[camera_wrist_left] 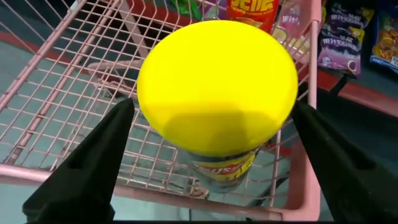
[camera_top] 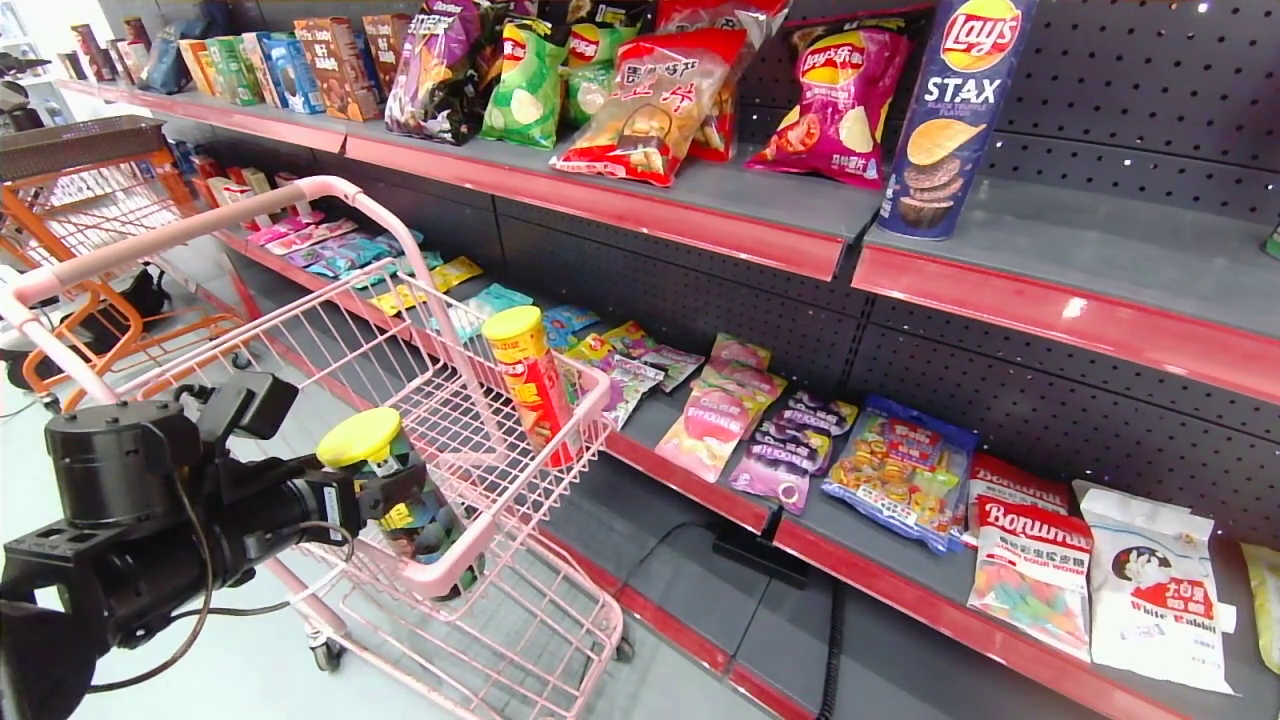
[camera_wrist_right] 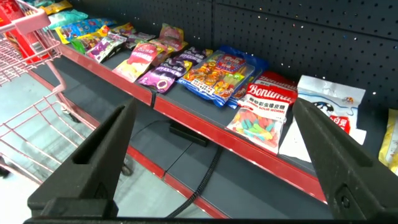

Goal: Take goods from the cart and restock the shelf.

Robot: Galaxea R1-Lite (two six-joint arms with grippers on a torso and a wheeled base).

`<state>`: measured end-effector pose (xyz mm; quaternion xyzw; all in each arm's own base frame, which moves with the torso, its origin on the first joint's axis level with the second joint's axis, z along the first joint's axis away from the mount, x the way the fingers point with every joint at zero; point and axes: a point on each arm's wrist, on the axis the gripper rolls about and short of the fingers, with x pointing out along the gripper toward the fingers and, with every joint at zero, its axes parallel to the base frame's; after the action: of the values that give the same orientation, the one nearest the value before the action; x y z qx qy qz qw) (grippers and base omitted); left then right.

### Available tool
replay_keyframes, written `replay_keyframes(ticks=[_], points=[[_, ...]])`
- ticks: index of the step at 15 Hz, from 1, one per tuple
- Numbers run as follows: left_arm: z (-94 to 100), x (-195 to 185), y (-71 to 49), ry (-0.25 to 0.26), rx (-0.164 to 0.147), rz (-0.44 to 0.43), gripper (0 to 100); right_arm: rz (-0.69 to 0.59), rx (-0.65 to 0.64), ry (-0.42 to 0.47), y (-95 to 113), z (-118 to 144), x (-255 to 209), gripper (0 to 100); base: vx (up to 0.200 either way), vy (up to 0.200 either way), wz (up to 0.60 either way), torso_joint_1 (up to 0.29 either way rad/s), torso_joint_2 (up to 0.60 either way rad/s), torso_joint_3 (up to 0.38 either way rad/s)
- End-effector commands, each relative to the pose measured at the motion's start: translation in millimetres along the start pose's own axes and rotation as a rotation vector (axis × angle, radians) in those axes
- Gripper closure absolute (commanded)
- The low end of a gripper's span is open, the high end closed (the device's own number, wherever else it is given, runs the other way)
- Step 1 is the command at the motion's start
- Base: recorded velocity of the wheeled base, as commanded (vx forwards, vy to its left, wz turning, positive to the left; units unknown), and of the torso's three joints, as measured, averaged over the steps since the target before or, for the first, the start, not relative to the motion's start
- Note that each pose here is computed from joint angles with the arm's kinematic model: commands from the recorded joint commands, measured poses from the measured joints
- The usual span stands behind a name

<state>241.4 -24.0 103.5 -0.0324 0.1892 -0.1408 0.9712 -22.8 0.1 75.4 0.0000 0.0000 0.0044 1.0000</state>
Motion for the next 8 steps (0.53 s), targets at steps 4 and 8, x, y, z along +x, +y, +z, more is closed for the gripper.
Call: replay_keyframes(ticks=[4, 8], points=[[-8.8, 9.1, -4.8, 0.045, 0.020, -0.028, 0, 0.000, 0.000, 0.000, 0.0, 0.1, 0.0, 0, 0.000, 0.000, 0.00, 0.000, 0.00, 0.000], [-14.4, 17.6, -6.4, 0.050, 0.030, -0.039, 0, 0.000, 0.000, 0.000, 0.0, 0.1, 0.0, 0, 0.000, 0.000, 0.00, 0.000, 0.00, 0.000]])
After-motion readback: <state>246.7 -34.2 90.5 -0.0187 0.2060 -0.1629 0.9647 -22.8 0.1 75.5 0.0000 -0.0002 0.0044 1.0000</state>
